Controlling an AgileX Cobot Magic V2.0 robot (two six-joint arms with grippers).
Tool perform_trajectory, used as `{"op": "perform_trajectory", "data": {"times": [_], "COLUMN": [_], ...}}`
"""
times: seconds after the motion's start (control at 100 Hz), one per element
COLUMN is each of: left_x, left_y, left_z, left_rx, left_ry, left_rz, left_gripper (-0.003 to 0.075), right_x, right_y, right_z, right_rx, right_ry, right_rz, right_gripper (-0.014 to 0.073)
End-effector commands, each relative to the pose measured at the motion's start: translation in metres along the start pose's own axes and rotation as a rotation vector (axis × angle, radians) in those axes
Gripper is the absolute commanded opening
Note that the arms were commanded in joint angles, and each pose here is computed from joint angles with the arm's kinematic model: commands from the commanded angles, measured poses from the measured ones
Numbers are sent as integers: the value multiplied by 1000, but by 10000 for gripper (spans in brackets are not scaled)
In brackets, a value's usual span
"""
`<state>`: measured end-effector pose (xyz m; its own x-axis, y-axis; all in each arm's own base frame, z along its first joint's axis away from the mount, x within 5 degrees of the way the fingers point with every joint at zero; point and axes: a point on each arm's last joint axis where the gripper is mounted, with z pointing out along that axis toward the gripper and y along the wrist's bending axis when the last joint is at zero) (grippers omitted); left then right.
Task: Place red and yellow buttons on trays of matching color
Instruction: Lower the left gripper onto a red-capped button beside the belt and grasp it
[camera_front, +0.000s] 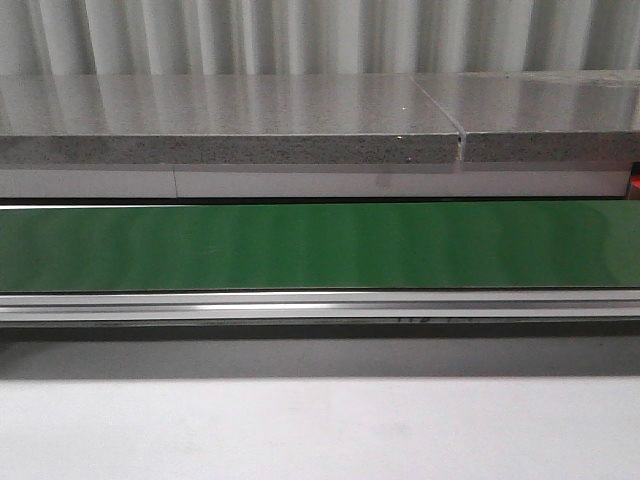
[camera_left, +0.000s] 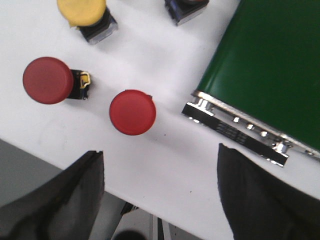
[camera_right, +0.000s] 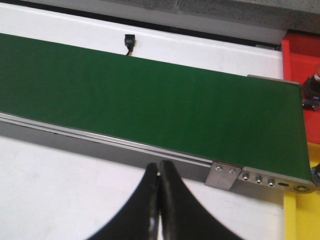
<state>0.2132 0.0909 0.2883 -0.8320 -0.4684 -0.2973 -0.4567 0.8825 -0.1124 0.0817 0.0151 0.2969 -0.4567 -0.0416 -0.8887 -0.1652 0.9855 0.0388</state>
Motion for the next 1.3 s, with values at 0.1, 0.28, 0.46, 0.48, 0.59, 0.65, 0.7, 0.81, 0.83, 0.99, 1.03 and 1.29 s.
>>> {"op": "perform_trajectory", "data": {"times": [0.1, 0.28, 0.46, 0.48, 0.59, 0.65, 0.7, 0.81, 0.83, 0.99, 1.03, 1.29], "left_x": [-17, -29, -36, -37, -40, -42, -43, -44, -44, -46, -47, -50], "left_y": [8, 10, 12, 12, 13, 13, 13, 14, 14, 15, 15, 16], "left_z": [10, 31, 48, 50, 55, 56, 58, 67, 69, 82, 84, 93], "left_rx": [-41, -44, -48, -48, -49, -49, -49, -50, -51, -50, -50, -48], "left_ry": [135, 198, 212, 209, 194, 177, 174, 204, 208, 227, 227, 224], "left_rz": [-22, -28, -31, -32, -32, -32, -32, -35, -35, -40, -41, -44], "left_gripper": [472, 472, 472, 472, 472, 472, 472, 472, 472, 472, 472, 419], "right_x": [-12, -12, -12, -12, -12, -12, -12, -12, -12, -12, -12, -12], "right_y": [-1, -1, -1, -1, -1, -1, -1, -1, -1, -1, -1, -1], "right_z": [-4, -4, -4, -4, -4, -4, -4, -4, -4, -4, -4, -4], "right_rx": [13, 13, 13, 13, 13, 13, 13, 13, 13, 13, 13, 13], "right_ry": [-86, -86, -86, -86, -86, -86, -86, -86, -86, -86, -86, -86], "right_rz": [-17, -17, -17, -17, -17, -17, -17, -17, -17, -17, -17, -17], "right_gripper": [-65, -65, -65, -65, -65, -65, -65, -65, -65, -65, -65, -65]}}
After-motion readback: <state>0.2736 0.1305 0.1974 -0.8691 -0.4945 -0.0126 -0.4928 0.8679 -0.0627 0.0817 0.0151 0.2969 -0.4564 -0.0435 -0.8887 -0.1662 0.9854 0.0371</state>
